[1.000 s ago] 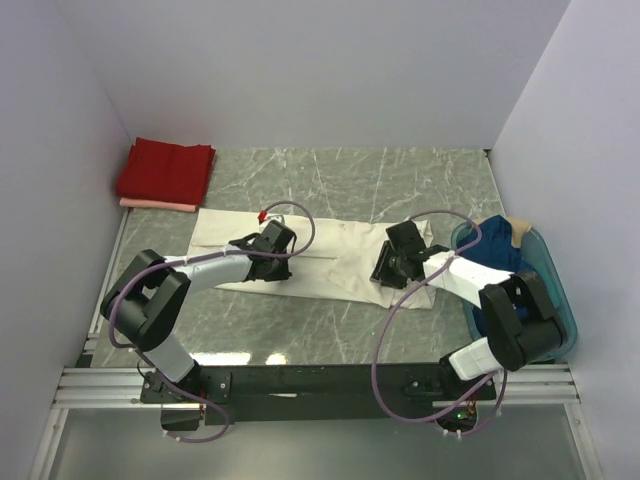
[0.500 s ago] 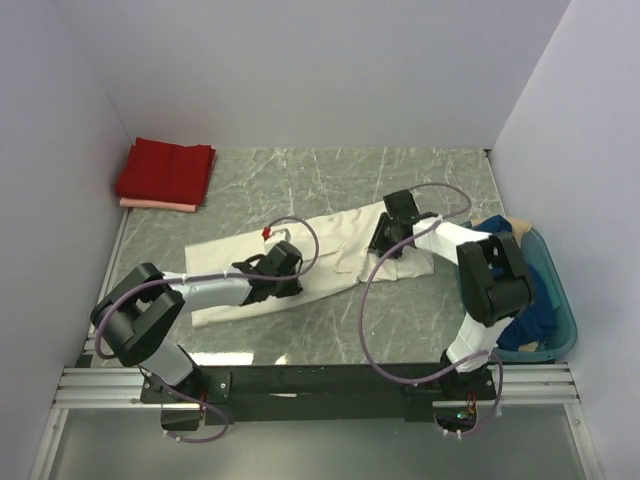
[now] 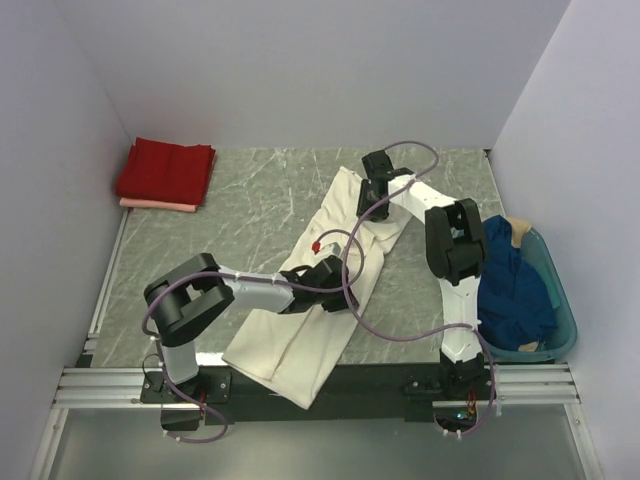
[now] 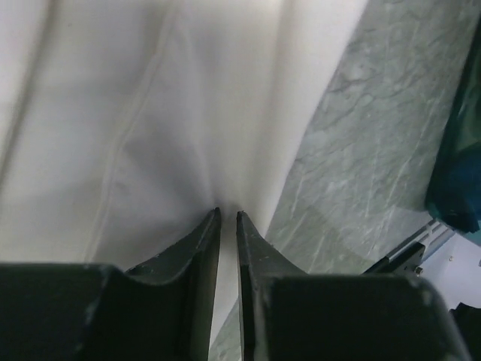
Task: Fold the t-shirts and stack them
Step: Fold the tshirt
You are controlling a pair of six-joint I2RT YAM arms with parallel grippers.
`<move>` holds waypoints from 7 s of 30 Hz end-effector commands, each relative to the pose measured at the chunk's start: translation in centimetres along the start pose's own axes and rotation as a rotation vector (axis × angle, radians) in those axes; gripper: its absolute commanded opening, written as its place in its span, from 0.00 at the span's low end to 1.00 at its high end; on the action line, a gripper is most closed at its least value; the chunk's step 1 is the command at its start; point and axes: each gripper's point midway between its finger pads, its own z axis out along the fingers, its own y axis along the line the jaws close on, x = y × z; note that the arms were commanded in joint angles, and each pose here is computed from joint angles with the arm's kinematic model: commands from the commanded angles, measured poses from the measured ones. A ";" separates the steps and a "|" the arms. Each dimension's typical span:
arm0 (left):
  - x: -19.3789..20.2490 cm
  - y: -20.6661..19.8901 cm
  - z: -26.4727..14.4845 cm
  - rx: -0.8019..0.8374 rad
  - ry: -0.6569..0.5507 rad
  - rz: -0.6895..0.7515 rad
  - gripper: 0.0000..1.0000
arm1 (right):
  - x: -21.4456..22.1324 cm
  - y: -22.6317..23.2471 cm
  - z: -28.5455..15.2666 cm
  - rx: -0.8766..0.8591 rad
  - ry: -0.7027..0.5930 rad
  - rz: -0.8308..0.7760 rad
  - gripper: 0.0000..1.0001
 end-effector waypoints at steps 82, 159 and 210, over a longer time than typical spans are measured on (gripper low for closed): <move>-0.3 0.1 -5.7 0.094 0.169 0.180 0.14 | -7.4 -0.9 -10.0 -0.104 -0.209 0.147 0.52; 5.3 2.5 -5.3 0.050 0.364 0.430 0.44 | 24.0 -4.7 -16.9 -0.347 0.036 0.174 0.52; 5.9 0.4 -4.0 0.074 0.321 0.451 0.41 | 27.2 -6.1 -15.4 -0.285 0.127 0.128 0.47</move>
